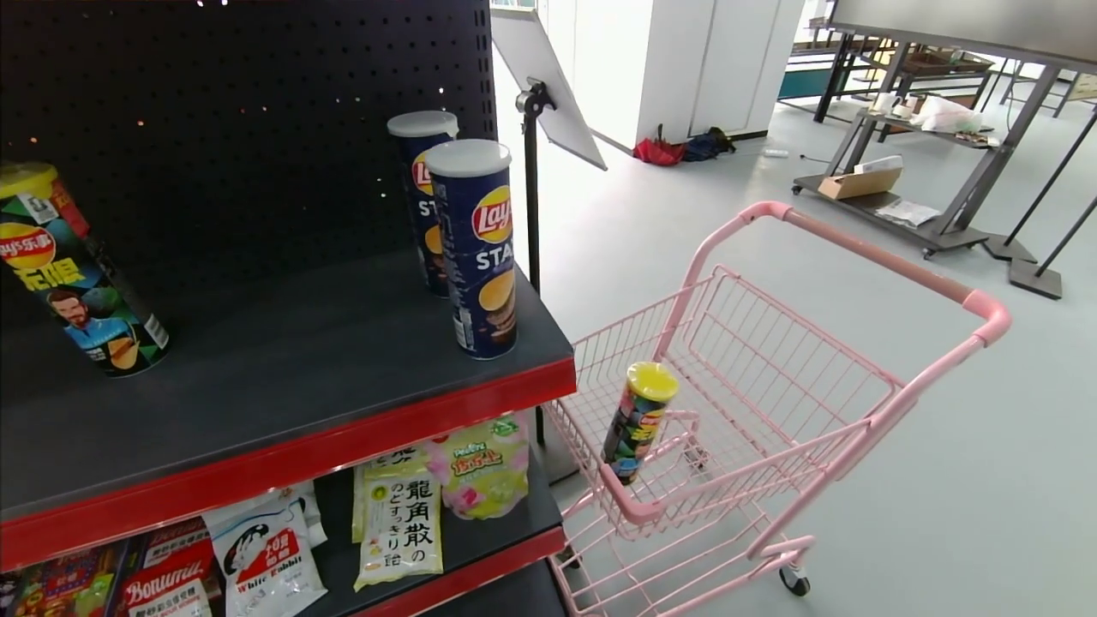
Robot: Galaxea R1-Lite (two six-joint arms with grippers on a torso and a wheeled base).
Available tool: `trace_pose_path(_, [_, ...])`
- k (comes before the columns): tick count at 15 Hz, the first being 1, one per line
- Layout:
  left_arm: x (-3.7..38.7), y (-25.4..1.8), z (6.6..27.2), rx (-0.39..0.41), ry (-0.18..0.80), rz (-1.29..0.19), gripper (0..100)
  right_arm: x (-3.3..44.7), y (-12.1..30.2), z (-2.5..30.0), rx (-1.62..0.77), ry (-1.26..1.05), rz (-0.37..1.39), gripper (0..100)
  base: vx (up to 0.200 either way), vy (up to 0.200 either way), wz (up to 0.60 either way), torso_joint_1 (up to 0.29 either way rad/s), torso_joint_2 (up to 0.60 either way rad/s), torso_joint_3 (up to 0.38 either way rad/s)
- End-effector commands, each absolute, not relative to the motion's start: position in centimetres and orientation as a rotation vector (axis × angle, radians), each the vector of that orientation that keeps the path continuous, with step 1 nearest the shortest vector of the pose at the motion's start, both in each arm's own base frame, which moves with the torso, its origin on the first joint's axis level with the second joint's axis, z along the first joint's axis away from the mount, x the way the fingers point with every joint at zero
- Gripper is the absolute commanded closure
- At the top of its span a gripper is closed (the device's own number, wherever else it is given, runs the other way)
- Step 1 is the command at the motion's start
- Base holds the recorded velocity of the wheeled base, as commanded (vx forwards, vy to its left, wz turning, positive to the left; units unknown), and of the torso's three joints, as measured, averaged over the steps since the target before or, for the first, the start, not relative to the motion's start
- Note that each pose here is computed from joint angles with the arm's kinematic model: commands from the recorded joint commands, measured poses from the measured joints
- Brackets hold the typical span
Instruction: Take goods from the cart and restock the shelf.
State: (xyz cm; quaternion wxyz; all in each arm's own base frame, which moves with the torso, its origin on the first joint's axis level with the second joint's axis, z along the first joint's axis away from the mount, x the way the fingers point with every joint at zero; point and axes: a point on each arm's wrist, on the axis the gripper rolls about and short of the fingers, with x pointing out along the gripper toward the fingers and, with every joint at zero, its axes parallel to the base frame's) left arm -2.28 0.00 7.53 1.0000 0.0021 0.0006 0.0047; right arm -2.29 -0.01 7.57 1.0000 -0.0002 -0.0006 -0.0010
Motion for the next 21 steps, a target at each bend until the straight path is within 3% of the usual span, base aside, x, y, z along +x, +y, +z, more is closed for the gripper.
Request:
trace_pose_path(1, [-2.3, 0.0, 7.5, 0.005, 0.002, 0.011, 0, -2.3, 0.0, 7.6, 0.000, -0.002, -0.002, 0, 0.000, 0.000, 0.00, -0.154, 0.41, 0.246])
trace_pose_path(5, [-2.3, 0.0, 7.5, 0.005, 0.002, 0.011, 0, -2.3, 0.0, 7.6, -0.002, -0.002, -0.002, 0, 0.000, 0.000, 0.00, -0.161, 0.46, 0.294])
trace_pose_path(11, [-2.3, 0.0, 7.5, 0.003, 0.002, 0.011, 0, -2.0, 0.0, 8.3, -0.014, 0.031, 0.019, 0, 0.000, 0.000, 0.00, -0.021, 0.06, 0.039])
trace_pose_path(12, [-2.3, 0.0, 7.5, 0.005, 0.002, 0.011, 0, -0.1, 0.1, 16.2, 0.026, 0.044, 0.096, 0, 0.000, 0.000, 0.00, 0.000, 0.00, 0.000])
trace_pose_path(13, [-2.3, 0.0, 7.5, 0.005, 0.002, 0.011, 0, 2.3, 0.2, 22.0, 0.137, 0.039, 0.102, 0, 0.000, 0.000, 0.00, 0.000, 0.00, 0.000])
trace_pose_path(14, [-2.3, 0.0, 7.5, 0.005, 0.002, 0.011, 0, 5.1, 0.5, 23.9, 0.140, 0.100, 0.145, 0, 0.000, 0.000, 0.00, 0.000, 0.00, 0.000])
trace_pose_path(16, [-2.3, 0.0, 7.5, 0.005, 0.002, 0.011, 0, 11.0, 1.5, 22.8, 0.117, 0.253, 0.224, 0, 0.000, 0.000, 0.00, 0.000, 0.00, 0.000])
trace_pose_path(18, [-2.3, 0.0, 7.5, 0.005, 0.002, 0.011, 0, 19.6, 3.6, 18.8, 0.178, 0.325, 0.281, 0, 0.000, 0.000, 0.00, 0.000, 0.00, 0.000])
trace_pose_path(21, [-2.3, 0.0, 7.5, 0.005, 0.002, 0.011, 0, 24.8, 6.8, 13.2, 0.158, 0.416, 0.377, 0, 0.000, 0.000, 0.00, 0.000, 0.00, 0.000])
